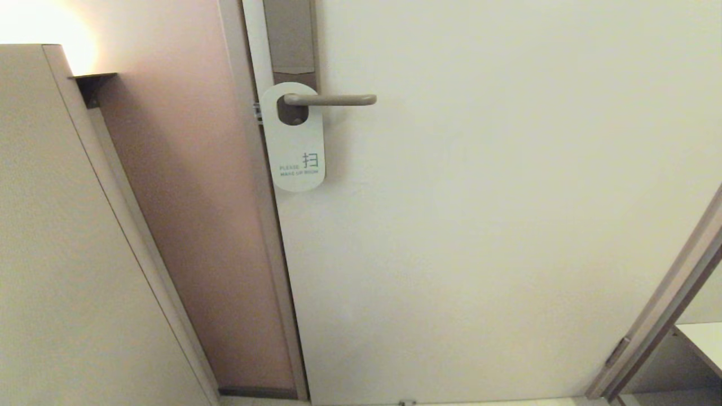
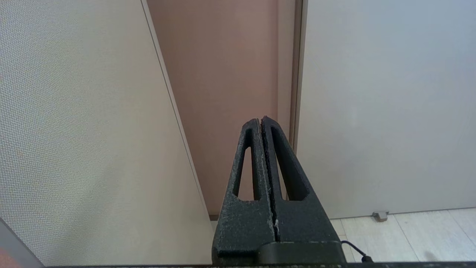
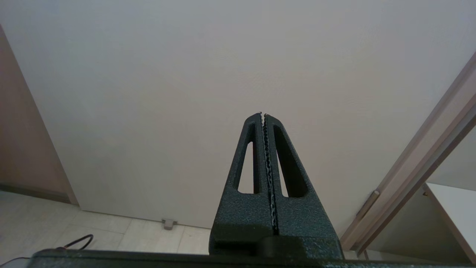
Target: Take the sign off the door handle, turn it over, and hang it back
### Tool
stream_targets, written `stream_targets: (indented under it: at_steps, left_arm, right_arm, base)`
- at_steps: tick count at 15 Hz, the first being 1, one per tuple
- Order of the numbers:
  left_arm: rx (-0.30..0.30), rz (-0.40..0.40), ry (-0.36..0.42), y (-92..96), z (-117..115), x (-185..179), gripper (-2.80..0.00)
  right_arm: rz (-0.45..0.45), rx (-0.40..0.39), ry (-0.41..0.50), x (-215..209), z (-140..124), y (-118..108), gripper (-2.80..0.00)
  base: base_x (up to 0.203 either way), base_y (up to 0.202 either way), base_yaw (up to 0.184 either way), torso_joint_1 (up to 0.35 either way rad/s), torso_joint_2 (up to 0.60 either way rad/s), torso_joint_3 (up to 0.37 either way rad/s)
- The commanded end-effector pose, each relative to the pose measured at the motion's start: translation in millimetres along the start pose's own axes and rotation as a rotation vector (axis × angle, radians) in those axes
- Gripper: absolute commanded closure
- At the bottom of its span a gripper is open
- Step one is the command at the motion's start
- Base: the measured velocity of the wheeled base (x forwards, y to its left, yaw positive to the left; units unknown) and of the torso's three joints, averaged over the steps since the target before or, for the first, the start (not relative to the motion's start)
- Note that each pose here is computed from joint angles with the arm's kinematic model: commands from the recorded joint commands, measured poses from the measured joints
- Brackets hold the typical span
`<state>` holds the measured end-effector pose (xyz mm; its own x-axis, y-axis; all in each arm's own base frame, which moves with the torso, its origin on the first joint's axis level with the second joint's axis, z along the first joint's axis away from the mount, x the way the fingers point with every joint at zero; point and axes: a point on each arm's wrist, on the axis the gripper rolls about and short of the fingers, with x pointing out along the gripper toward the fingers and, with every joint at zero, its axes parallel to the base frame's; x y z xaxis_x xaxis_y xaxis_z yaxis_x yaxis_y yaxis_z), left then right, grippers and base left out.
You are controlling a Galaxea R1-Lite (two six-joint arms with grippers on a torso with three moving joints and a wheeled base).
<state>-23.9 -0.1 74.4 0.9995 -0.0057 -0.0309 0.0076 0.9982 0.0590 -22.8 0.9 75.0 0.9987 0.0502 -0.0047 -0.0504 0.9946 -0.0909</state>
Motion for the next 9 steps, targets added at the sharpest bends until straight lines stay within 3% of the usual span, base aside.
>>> stream_targets:
  at_steps: [1,9]
  left_arm:
    - [0.001,0.000,0.001,0.0,0.0,0.1,0.00]
    - [0.001,0.000,0.001,0.0,0.0,0.1,0.00]
  right_arm:
    - [0.001,-0.001,0.001,0.1,0.0,0.0,0.00]
    - [0.001,0.000,0.001,0.1,0.0,0.0,0.00]
  base:
    - [0.000,0.000,0.000,0.000,0.00,0.000]
    - [0.000,0.000,0.000,0.000,0.00,0.000]
